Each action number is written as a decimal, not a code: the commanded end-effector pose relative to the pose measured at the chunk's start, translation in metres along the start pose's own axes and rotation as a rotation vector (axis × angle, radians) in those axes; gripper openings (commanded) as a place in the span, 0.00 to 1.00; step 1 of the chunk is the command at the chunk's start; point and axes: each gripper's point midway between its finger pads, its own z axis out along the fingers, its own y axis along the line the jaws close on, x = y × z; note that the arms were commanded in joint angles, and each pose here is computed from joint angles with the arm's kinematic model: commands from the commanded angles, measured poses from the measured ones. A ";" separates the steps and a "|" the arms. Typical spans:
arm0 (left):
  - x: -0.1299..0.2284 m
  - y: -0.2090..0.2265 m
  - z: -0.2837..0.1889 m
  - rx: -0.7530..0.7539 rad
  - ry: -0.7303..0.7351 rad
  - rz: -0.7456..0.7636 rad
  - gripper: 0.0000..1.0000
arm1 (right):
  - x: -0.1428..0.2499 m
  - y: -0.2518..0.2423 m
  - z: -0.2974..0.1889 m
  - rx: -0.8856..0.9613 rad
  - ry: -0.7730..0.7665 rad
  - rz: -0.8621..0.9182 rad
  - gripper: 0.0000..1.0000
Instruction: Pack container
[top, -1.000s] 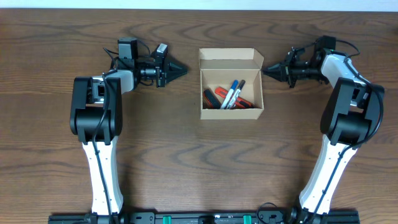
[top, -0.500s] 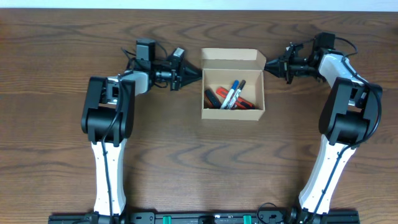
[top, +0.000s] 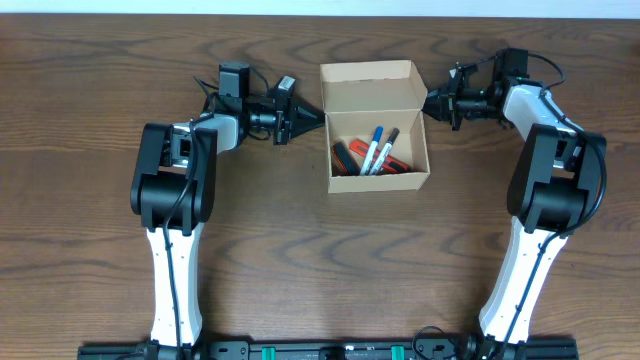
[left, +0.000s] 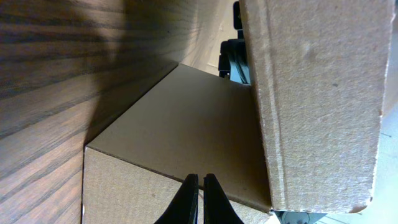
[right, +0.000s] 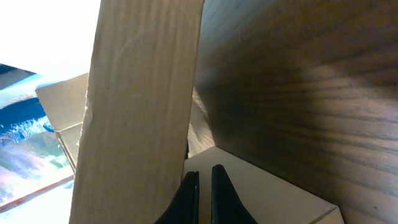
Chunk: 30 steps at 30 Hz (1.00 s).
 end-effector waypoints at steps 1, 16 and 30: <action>-0.006 -0.004 -0.008 0.002 -0.026 0.006 0.06 | 0.002 0.007 0.003 -0.031 0.019 -0.014 0.02; -0.006 -0.010 -0.011 0.021 -0.015 0.050 0.06 | -0.002 0.065 -0.007 -0.265 0.076 -0.243 0.02; -0.016 0.002 -0.013 -0.002 -0.066 -0.064 0.06 | -0.031 0.016 -0.023 -0.085 -0.085 -0.009 0.02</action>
